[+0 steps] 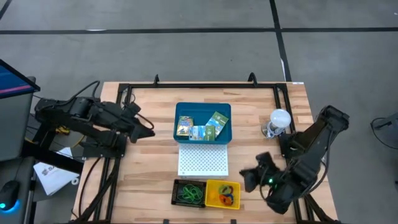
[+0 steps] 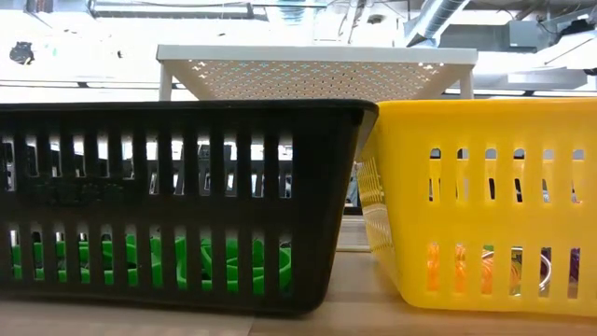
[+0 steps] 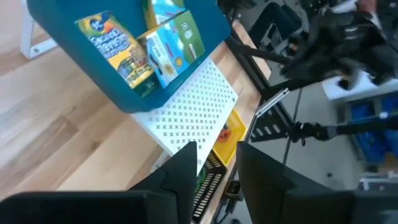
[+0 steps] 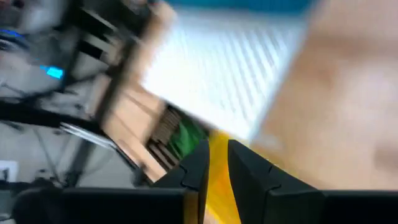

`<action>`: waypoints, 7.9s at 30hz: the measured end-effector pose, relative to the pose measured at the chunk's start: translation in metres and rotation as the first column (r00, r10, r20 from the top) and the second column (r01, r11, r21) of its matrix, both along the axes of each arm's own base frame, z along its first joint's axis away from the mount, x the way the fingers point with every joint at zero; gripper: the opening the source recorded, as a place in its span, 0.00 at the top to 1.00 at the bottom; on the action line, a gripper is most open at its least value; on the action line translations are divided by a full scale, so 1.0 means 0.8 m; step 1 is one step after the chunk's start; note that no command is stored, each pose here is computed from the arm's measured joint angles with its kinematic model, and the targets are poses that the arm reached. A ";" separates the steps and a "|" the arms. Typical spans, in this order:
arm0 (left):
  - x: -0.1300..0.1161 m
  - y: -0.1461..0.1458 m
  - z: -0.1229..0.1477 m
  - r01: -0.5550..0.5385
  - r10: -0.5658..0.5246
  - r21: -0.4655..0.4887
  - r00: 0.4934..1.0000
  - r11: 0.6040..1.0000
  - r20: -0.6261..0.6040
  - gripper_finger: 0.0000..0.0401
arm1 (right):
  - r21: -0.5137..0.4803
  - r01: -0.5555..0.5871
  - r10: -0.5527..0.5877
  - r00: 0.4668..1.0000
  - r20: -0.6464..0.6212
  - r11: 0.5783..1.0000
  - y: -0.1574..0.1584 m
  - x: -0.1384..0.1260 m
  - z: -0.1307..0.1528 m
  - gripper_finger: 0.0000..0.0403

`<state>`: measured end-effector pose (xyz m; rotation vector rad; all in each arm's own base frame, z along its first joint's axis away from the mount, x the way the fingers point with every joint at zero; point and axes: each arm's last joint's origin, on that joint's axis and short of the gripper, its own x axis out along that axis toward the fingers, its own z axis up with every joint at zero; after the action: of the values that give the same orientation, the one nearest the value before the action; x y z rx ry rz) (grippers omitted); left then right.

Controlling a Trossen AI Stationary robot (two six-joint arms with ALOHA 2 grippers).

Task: Pick & Place Office Desk Supplies
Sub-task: Put the yellow bin on the shelf

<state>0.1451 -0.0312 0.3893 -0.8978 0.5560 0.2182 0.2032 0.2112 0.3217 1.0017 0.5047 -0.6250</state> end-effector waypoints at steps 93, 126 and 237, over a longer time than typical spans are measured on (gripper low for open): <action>0.029 -0.068 -0.013 0.168 -0.173 0.232 0.985 0.958 0.003 0.73 | 0.024 -0.860 0.709 0.404 -0.578 0.509 0.081 0.148 -0.200 0.83; 0.029 -0.068 -0.013 0.175 -0.180 0.243 0.984 0.954 0.002 0.74 | -0.096 -0.945 0.703 -0.161 -0.693 -0.312 0.139 0.098 -0.017 1.00; 0.053 -0.074 -0.010 -0.137 0.115 0.157 0.983 0.978 0.142 0.74 | -0.104 -0.427 0.310 -0.448 -0.838 -0.898 -0.154 0.118 -0.025 1.00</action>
<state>0.1876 -0.0901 0.3810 -0.7789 0.3520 0.3135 0.2979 0.0878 0.3018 -1.1428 0.8174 1.0889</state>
